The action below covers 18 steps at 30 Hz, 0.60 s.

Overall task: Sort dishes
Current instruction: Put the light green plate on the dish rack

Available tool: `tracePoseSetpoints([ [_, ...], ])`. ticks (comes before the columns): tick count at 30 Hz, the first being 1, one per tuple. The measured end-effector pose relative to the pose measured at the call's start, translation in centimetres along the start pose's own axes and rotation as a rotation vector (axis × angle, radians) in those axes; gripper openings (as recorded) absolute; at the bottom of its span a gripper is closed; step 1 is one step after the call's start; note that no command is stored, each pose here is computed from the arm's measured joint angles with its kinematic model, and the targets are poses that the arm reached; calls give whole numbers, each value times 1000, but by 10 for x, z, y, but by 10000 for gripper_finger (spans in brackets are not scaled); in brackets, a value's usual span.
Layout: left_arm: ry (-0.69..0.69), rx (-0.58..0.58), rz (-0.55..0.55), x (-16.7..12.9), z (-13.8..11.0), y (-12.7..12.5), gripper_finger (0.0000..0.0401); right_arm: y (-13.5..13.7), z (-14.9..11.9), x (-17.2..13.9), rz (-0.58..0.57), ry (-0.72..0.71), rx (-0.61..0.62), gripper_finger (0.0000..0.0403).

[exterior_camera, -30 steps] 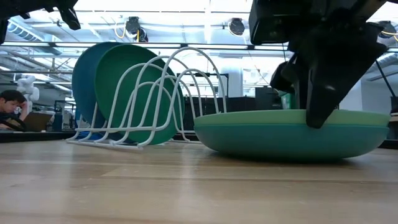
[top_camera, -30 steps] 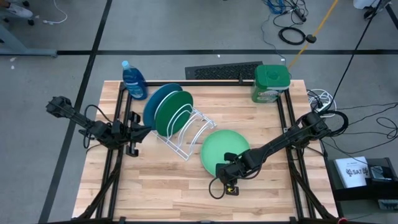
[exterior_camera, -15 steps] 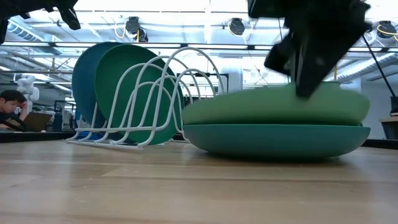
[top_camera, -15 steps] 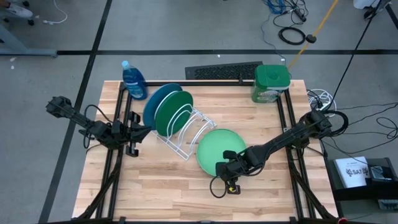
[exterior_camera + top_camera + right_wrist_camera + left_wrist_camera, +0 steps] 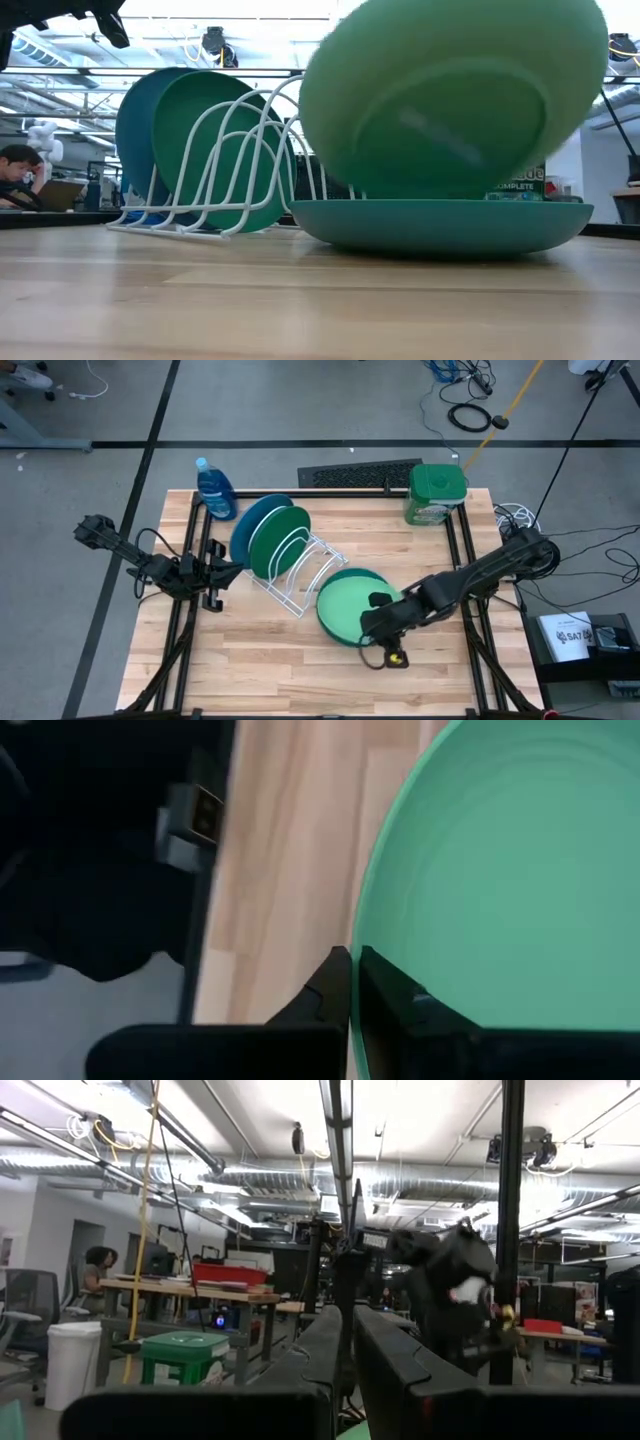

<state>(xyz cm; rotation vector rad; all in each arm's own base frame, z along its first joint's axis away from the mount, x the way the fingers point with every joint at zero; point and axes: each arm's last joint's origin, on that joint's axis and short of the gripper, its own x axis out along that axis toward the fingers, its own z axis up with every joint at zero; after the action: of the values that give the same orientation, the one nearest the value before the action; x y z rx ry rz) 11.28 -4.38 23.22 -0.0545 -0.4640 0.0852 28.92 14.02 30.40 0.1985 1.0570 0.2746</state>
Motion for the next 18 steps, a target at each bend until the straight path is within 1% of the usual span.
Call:
tracePoseSetpoints([
  [7,0,1,0,0,0,0,31,4,2,-50,44,-204,-77,0],
  [10,4,3,-1,0,0,0,31,7,4,-66,66,-294,-125,0],
  [15,31,20,-11,0,-3,-1,31,11,10,-87,83,-468,-250,0],
  [18,48,28,-23,0,-5,-1,31,13,14,-92,79,-527,-323,0],
])
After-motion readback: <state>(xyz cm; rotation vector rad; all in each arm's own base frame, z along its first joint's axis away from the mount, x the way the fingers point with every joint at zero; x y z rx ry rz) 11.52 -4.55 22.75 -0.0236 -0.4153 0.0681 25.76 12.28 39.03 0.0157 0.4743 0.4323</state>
